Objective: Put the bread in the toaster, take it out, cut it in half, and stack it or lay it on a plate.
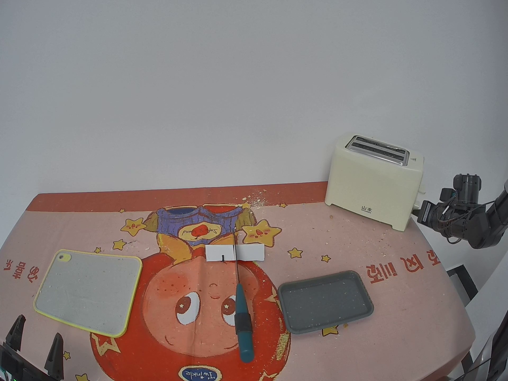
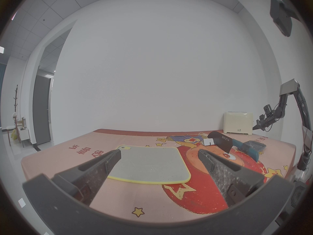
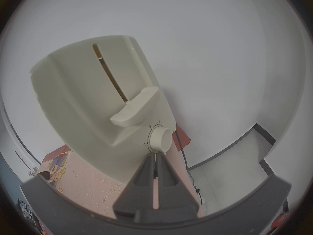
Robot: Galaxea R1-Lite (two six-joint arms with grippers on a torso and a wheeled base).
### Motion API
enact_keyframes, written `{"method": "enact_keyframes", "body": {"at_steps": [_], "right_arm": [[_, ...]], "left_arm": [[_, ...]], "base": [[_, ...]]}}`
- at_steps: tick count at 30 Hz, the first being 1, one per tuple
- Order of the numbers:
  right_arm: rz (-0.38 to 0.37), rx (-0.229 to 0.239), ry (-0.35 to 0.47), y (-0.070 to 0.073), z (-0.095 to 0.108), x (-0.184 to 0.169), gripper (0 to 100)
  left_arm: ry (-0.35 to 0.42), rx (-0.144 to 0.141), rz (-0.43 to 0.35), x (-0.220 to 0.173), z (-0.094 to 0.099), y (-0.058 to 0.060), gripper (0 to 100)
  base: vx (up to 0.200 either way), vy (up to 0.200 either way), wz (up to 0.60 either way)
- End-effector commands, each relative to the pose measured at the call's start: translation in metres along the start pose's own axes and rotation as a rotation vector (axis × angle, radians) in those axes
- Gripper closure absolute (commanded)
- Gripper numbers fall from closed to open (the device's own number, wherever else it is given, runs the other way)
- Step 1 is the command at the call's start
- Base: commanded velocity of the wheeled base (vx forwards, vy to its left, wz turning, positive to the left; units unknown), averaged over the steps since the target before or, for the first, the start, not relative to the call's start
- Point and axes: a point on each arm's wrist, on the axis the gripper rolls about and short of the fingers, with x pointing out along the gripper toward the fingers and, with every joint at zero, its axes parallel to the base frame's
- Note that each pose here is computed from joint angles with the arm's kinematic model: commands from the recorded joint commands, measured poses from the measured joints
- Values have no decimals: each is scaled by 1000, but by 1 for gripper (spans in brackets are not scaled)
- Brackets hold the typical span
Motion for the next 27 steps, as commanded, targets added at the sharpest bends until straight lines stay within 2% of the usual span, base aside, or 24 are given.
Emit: {"method": "enact_keyframes", "body": {"at_steps": [1,9,15,19,23,26,27], "right_arm": [[1,0,0,0,0,1,100],[0,1,23,1,-7,-5,100],[63,-23,-53,24,5,-49,100],[130,-60,-190,47,26,-98,100],[169,-92,-306,62,50,-133,100],[175,-129,-305,70,62,-140,100],[177,-162,-304,73,69,-142,100]], "left_arm": [[9,0,1,1,-5,0,0],[9,0,2,1,-5,0,0],[9,0,1,1,-5,0,0],[9,0,1,1,-5,0,0],[9,0,1,1,-5,0,0],[9,0,1,1,-5,0,0],[9,0,1,1,-5,0,0]], "base": [[0,0,0],[0,0,0],[0,0,0],[0,0,0],[0,0,0],[0,0,0],[0,0,0]]}}
